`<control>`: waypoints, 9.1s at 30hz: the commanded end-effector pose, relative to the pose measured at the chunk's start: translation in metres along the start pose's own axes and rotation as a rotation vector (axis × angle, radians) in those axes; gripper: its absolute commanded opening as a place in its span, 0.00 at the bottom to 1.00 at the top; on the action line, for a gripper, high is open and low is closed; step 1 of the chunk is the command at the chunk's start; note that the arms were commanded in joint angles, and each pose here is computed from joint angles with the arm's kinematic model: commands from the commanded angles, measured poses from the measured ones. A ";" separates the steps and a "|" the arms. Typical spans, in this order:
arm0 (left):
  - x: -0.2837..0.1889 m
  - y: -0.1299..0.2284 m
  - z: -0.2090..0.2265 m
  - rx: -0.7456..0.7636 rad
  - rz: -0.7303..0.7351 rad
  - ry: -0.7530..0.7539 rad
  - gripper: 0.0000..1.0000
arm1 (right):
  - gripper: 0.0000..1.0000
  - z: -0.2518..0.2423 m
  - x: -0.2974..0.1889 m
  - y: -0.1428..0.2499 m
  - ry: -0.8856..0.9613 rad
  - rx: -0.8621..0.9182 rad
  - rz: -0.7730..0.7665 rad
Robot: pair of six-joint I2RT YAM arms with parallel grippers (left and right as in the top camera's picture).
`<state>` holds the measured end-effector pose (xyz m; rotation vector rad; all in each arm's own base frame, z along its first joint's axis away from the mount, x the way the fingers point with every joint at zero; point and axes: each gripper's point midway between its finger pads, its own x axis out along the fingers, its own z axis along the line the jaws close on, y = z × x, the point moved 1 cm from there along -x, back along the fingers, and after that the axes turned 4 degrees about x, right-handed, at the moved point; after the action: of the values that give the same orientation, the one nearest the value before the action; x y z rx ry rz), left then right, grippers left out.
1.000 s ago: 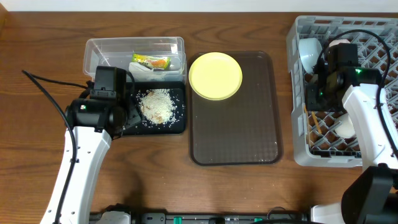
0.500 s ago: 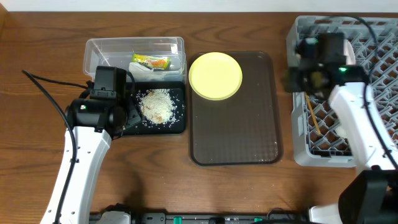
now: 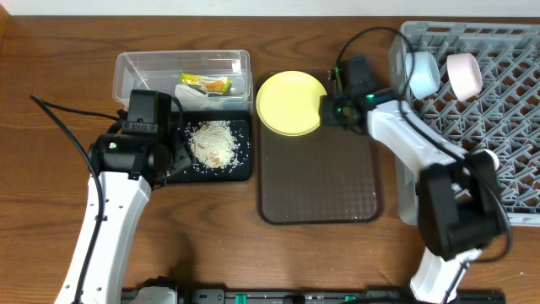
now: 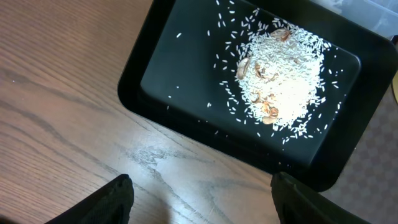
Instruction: Sort waste into correct bins and load items into the dishwasher rack
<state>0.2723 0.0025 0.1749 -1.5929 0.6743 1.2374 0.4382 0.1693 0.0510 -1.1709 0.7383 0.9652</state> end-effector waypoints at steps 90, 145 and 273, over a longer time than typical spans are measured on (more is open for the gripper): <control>0.013 0.021 -0.031 0.238 0.146 0.171 0.89 | 0.99 -0.129 -0.192 -0.005 0.084 0.049 -0.048; -0.076 0.083 0.019 0.248 -0.454 0.360 1.00 | 0.99 -0.121 -0.265 0.161 0.100 0.010 -0.437; 0.018 0.051 0.002 0.385 -1.054 0.352 1.00 | 0.99 -0.116 -0.212 0.126 0.004 -0.155 -1.037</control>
<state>0.2352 -0.0097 0.1542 -1.5107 0.1214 0.0301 0.2359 0.0203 0.1573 -1.4464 -0.0101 0.1396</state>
